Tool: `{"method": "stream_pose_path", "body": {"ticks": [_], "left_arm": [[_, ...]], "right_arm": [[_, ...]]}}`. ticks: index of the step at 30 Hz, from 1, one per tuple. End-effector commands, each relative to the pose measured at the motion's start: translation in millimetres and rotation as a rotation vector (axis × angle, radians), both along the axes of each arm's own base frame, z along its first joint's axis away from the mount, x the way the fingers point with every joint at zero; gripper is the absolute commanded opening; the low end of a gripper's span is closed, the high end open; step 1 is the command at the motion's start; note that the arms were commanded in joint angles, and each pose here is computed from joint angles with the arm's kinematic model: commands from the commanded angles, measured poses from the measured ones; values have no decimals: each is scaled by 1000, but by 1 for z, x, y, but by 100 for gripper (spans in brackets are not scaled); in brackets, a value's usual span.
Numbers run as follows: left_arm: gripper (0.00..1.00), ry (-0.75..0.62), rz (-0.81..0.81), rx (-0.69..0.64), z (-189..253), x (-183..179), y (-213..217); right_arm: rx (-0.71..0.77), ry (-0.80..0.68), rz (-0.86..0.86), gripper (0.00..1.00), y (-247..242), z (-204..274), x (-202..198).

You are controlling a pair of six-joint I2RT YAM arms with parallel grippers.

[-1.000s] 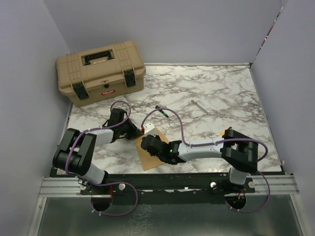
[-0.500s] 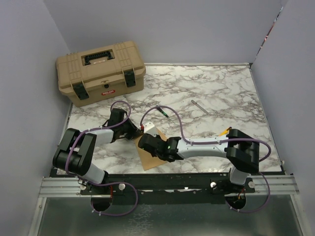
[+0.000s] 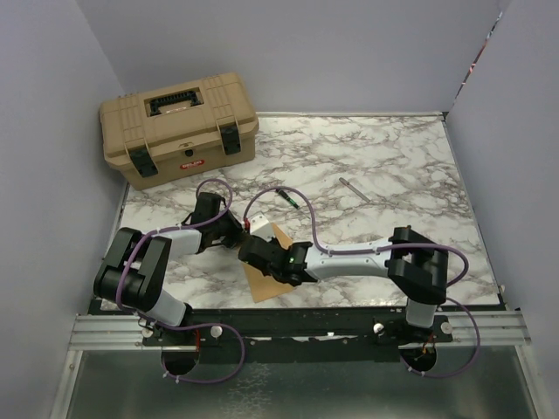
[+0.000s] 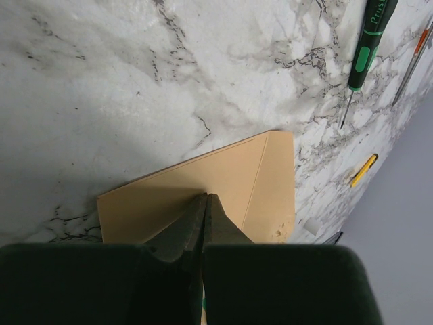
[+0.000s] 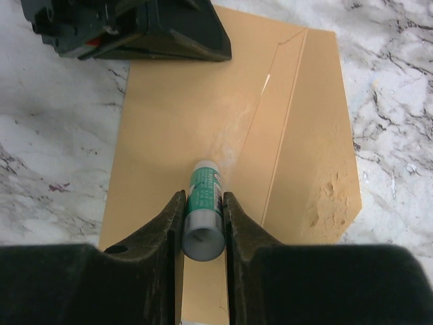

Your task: Place the letter into the envelope and seal it

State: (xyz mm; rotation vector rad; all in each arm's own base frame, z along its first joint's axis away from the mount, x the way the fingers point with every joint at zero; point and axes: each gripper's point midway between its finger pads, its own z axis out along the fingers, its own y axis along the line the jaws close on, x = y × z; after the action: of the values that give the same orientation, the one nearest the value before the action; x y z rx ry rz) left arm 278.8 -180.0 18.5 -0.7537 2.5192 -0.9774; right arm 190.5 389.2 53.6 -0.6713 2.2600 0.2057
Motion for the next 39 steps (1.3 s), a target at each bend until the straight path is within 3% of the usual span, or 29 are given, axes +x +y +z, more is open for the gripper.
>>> {"method": "stream_pose_path", "body": {"ticks": [1, 9, 20, 39], "left_arm": [[0, 140, 34, 179, -49, -33, 32], [0, 141, 27, 182, -49, -34, 32], [0, 149, 29, 191, -52, -34, 34], [0, 152, 34, 192, -53, -32, 34]], "right_arm": [[-96, 7, -51, 0, -17, -33, 12], [-100, -2, -74, 0, -20, -30, 27], [-42, 168, -30, 0, -30, -25, -15], [-83, 244, 8, 0, -36, -25, -34]]}}
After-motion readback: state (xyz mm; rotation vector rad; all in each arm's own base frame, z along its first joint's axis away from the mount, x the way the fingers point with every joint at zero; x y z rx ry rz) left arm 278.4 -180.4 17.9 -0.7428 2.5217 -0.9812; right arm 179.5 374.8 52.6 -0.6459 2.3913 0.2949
